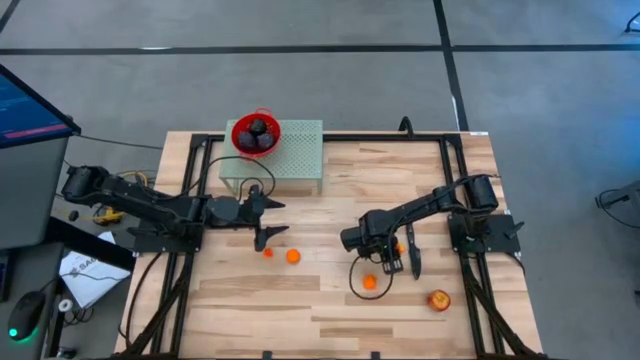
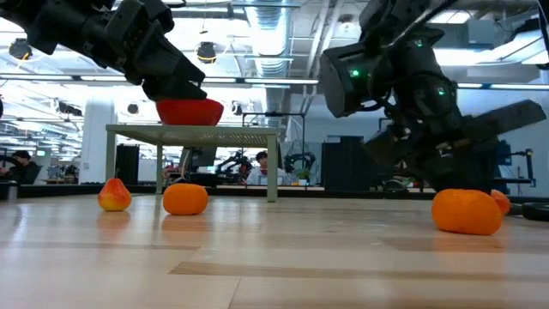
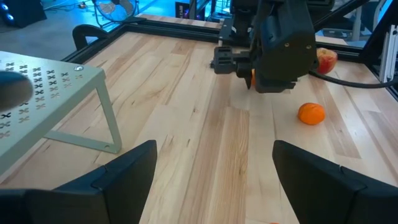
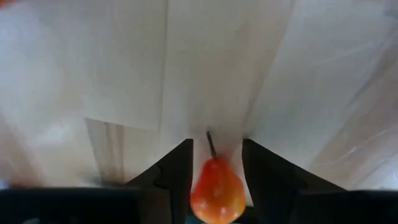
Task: Pick & Place Fruit
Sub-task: Put the right red and yellow pear into the red strainer bowl
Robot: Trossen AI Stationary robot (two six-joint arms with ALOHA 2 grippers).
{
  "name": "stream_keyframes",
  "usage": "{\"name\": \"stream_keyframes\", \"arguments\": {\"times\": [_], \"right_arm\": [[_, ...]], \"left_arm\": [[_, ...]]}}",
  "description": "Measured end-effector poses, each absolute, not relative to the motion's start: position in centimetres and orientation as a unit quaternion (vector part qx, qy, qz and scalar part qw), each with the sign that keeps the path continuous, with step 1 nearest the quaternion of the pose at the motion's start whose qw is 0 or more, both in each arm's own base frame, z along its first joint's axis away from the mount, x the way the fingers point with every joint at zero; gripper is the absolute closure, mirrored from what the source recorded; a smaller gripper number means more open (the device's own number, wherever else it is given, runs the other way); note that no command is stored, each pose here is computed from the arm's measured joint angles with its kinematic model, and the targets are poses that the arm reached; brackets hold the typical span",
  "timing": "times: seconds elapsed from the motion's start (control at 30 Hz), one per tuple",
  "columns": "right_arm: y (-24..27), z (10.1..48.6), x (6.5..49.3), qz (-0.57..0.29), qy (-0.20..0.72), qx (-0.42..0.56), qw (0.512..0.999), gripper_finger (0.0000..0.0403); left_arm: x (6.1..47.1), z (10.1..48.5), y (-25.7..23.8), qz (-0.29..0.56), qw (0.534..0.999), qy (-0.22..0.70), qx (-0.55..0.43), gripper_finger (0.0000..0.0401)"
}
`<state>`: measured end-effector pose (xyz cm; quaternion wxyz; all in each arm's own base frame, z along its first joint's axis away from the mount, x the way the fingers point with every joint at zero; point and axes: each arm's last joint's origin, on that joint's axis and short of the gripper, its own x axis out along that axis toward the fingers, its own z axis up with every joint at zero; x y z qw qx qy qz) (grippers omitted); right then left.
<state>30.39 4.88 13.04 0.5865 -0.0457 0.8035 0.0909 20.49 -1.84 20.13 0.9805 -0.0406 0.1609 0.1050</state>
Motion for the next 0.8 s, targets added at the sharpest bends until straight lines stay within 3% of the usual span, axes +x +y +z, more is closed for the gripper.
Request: {"name": "stream_keyframes", "arguments": {"times": [0.2, 0.5, 0.6, 0.73, 0.8], "right_arm": [[4.8, 12.5, 29.6, 0.087, 0.812, -0.056, 0.574, 0.0291], [4.8, 12.3, 29.6, 0.08, 0.808, -0.062, 0.58, 0.0389], [4.8, 12.3, 29.6, 0.072, 0.808, -0.067, 0.581, 0.0394], [4.7, 13.1, 29.6, 0.059, 0.794, -0.07, 0.601, 0.0399], [4.7, 14.2, 30.1, 0.056, 0.757, -0.072, 0.647, 0.0399]], "left_arm": [[20.5, 20.1, -1.8, 0.107, 0.98, 0.161, -0.04, 0.0087], [20.5, 20.1, -1.8, 0.106, 0.98, 0.161, -0.04, 0.0087], [20.5, 20.1, -1.8, 0.106, 0.98, 0.161, -0.04, 0.0087], [20.5, 20.1, -1.8, 0.106, 0.98, 0.161, -0.04, 0.0087], [20.5, 20.1, -1.8, 0.106, 0.98, 0.161, -0.04, 0.0087]]}}
